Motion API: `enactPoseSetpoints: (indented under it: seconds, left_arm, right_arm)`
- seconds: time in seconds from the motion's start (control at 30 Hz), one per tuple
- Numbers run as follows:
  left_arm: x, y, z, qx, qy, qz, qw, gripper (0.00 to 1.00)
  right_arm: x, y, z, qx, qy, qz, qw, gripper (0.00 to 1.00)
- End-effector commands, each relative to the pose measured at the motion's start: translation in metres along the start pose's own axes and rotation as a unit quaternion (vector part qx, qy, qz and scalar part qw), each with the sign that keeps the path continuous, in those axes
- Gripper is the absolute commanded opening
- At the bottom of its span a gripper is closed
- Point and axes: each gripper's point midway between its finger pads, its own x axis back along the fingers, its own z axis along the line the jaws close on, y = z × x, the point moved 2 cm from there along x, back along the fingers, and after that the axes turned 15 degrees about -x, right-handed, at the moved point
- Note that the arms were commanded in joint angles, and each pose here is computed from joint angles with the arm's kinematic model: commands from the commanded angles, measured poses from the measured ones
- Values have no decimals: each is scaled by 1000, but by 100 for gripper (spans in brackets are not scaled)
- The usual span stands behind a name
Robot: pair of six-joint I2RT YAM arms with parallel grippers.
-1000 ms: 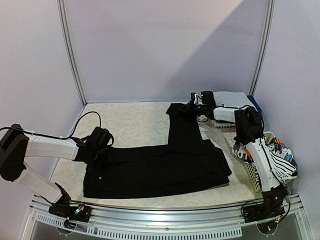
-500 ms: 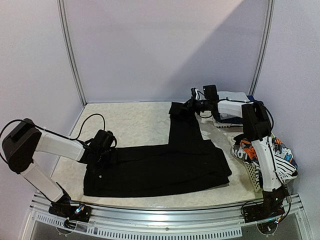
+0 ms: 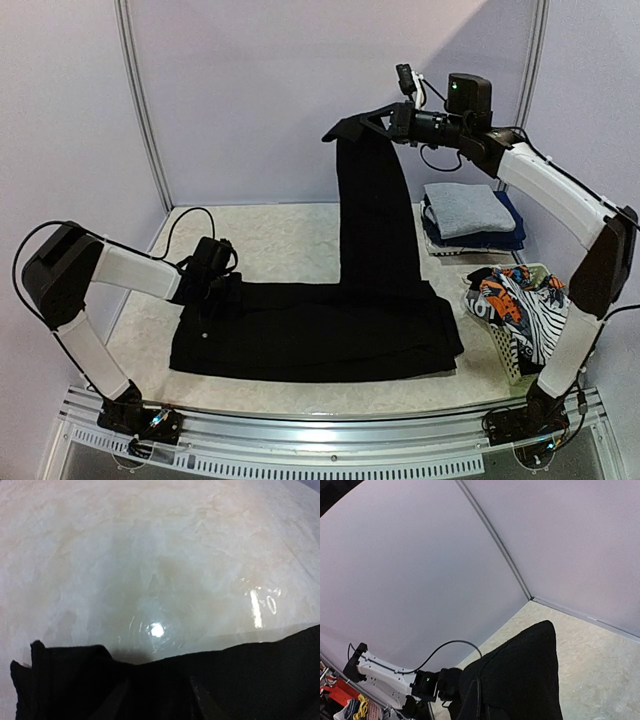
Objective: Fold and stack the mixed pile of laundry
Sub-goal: Pick up the 1/3-folded shirt from the center of the board.
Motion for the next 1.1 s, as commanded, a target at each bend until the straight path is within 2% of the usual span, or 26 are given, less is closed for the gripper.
enactPoseSetpoints:
  seconds: [0.0,0.2,0.4,0.7,0.93,1.07]
  left_arm:
    - [24,36,1,-8,-15,-35,999,42]
    - [67,42,9,-11,-26,-36,999,50]
    - [119,33,12,-17,-59,-60,996,55]
    - [186,24,-15,-89,-94,-116,985,57]
    - [233,28,-48,-230,-72,-212,947,61]
    - [253,27,-67,-301,-61,-239,921,67]
  right_arm:
    - [-5,-58,11,-11,-30,47,998,0]
    - [-6,-109,55,-22,14,63,998,0]
    - [-19,-166,64,-56,29,115,991,0]
    - [-16,-225,89,-101,48,175,978,0]
    - [-10,-249,82,-175,61,198,963,0]
    - [-8,-257,76,-207,63,197,956,0]
